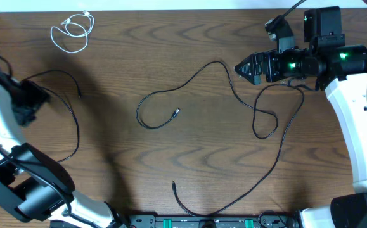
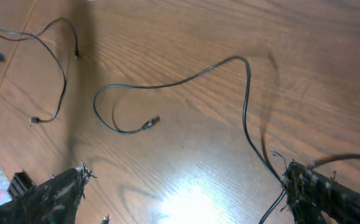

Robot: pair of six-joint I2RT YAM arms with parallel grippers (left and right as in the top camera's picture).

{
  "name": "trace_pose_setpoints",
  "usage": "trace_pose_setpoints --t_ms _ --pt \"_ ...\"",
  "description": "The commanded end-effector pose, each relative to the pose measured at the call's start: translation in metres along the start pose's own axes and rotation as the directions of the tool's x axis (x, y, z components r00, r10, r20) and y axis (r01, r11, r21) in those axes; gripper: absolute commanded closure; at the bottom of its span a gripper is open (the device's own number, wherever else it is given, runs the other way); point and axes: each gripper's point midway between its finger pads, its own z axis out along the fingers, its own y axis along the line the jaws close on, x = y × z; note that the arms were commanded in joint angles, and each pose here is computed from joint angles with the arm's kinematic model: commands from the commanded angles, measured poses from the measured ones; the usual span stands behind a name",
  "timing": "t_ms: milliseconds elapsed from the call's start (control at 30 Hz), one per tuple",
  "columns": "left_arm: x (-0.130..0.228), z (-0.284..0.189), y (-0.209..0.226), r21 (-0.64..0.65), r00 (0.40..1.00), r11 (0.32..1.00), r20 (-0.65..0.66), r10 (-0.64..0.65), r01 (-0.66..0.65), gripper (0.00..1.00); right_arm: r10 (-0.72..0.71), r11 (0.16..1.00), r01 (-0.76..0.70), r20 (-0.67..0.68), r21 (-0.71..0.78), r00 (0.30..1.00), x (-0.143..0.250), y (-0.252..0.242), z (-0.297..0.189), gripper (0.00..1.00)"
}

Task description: Untangle cables

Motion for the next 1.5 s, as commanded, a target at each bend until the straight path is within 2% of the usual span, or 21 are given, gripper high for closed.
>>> trace_pose_setpoints --t_ms 0,100,167,233,367,667,800,900,1000,1067,1133,1233,1400,1467 --pt "0.028 0.024 0.007 -0.102 0.992 0.990 -0.089 0.091 -0.100 0.37 -0.039 0.999 0.039 0.010 -0.004 0.999 -0.003 0.004 0.000 0.01" --pt "0.032 0.034 0.030 -0.280 0.989 0.949 -0.083 0.126 -0.145 0.37 -0.037 0.999 0.037 0.007 -0.004 0.999 -0.003 0.004 0.000 0.01" --pt "0.034 0.040 0.035 -0.327 0.985 0.930 -0.080 0.152 -0.170 0.34 -0.037 0.999 0.037 0.007 -0.004 0.999 -0.002 0.004 0.000 0.01" --pt "0.041 0.047 0.033 -0.325 0.971 0.915 -0.110 0.212 -0.237 0.25 -0.038 0.999 0.038 0.008 -0.004 0.999 -0.003 0.004 0.000 0.01" --pt "0.054 0.062 0.031 -0.309 0.931 0.880 -0.167 0.323 -0.361 0.13 -0.040 0.999 0.040 0.012 -0.004 0.999 -0.004 0.004 0.000 0.01" --pt "0.087 0.092 0.033 -0.260 0.873 0.840 -0.255 0.416 -0.476 0.14 -0.033 0.999 0.033 0.015 -0.004 0.999 -0.004 0.004 0.000 0.01" --pt "0.093 0.103 0.037 -0.252 0.858 0.827 -0.259 0.444 -0.503 0.24 -0.030 1.000 0.030 0.015 -0.005 0.999 -0.004 0.004 0.000 0.01" --pt "0.097 0.112 0.039 -0.249 0.859 0.828 -0.252 0.445 -0.502 0.42 -0.006 1.000 0.006 0.014 -0.005 1.000 -0.004 0.004 0.000 0.01" --pt "0.102 0.121 0.042 -0.246 0.859 0.829 -0.255 0.444 -0.502 0.42 0.010 1.000 -0.010 0.017 -0.006 1.000 -0.005 0.004 -0.001 0.01" --pt "0.110 0.126 0.038 -0.200 0.852 0.839 -0.266 0.450 -0.506 0.43 0.010 1.000 -0.010 0.017 -0.008 1.000 -0.005 0.005 -0.001 0.01" --pt "0.118 0.131 0.033 -0.142 0.831 0.836 -0.285 0.478 -0.530 0.46 0.010 1.000 -0.010 0.017 -0.008 1.000 -0.005 0.005 -0.001 0.01" --pt "0.123 0.138 0.035 -0.135 0.823 0.835 -0.309 0.477 -0.534 0.51 0.015 1.000 -0.015 0.015 -0.009 1.000 -0.004 0.005 0.000 0.01" --pt "0.127 0.144 0.036 -0.128 0.819 0.836 -0.327 0.472 -0.533 0.74 0.016 1.000 -0.016 0.013 -0.009 1.000 -0.004 0.005 0.000 0.01" --pt "0.129 0.145 0.032 -0.101 0.820 0.844 -0.324 0.473 -0.527 0.88 0.016 1.000 -0.016 0.012 -0.009 1.000 -0.004 0.005 0.000 0.01"
